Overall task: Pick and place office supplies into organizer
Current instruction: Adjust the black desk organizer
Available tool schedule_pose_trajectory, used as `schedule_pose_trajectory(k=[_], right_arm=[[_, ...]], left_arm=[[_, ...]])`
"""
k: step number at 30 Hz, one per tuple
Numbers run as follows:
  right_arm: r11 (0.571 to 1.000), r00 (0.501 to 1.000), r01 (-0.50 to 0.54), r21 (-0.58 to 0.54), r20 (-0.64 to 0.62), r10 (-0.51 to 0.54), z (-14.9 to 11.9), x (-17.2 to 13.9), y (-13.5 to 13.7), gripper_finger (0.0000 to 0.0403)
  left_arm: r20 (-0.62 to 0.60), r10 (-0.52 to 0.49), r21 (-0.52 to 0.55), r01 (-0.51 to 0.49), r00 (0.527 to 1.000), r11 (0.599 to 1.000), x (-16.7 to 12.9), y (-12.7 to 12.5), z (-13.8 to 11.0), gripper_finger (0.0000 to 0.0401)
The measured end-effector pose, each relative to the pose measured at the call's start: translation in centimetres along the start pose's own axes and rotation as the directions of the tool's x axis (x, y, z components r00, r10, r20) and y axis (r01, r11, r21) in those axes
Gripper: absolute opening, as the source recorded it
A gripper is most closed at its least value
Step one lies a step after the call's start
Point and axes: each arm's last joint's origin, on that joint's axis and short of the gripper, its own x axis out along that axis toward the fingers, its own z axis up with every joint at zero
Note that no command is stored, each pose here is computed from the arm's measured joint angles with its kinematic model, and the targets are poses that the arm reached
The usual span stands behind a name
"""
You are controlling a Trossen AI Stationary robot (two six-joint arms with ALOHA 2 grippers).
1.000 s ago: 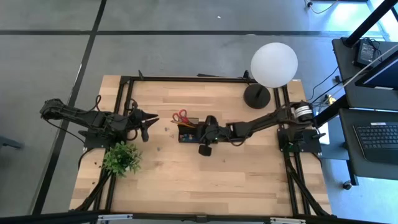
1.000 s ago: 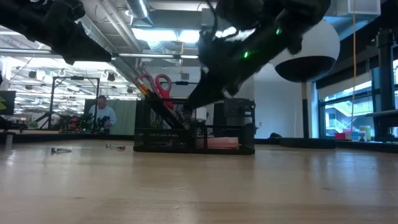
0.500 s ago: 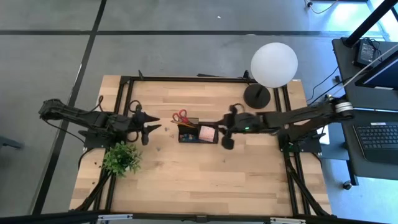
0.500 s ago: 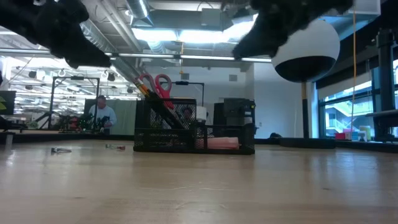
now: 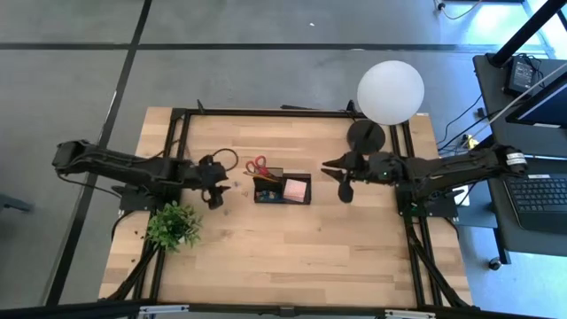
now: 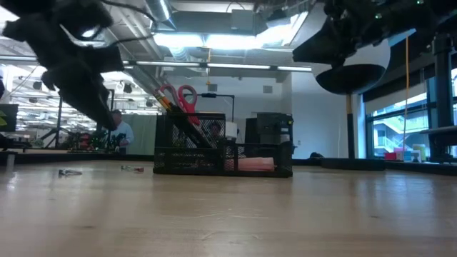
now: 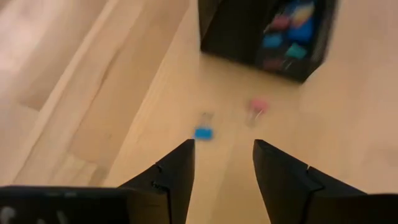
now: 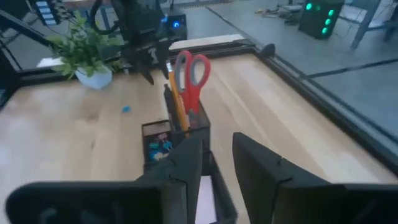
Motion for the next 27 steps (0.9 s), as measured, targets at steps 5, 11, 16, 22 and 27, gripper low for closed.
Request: schedule_pose_trajectory(k=[5, 11, 16, 22, 27], right_arm=[[0.999, 0.999, 0.033, -0.041, -0.007, -0.033, 0.0, 0.2, -0.7, 0.0095], [0.998, 0.998, 0.045, -0.052, -0.03, -0.047, -0.2, 0.3, -1.0, 0.0095], [0.994, 0.997, 0.042, -0.104, -0.059, -0.048, -0.5, 0.2, -1.0, 0.0095], [0.99, 0.997, 0.04, -0.134, -0.065, -0.049, -0.6, 0.2, -1.0, 0.0095], [0.985, 0.992, 0.04, -0.166, -0.108, -0.058, -1.0, 0.2, -1.1, 0.0095]], left_arm=[[-0.087, 0.025, 0.121, -0.014, 0.996, 0.993, 1.2, -0.2, 1.8, 0.0156], [-0.208, -0.035, 0.094, 0.056, 0.978, 0.994, 3.0, 0.1, 3.3, 0.0159], [-0.269, 0.018, 0.173, 0.03, 0.963, 0.985, 4.7, 0.1, 4.1, 0.0159], [-0.304, 0.055, 0.168, -0.003, 0.951, 0.986, 6.1, 0.2, 4.4, 0.016], [-0.334, 0.043, 0.163, 0.013, 0.942, 0.987, 6.3, 0.3, 4.1, 0.0157]])
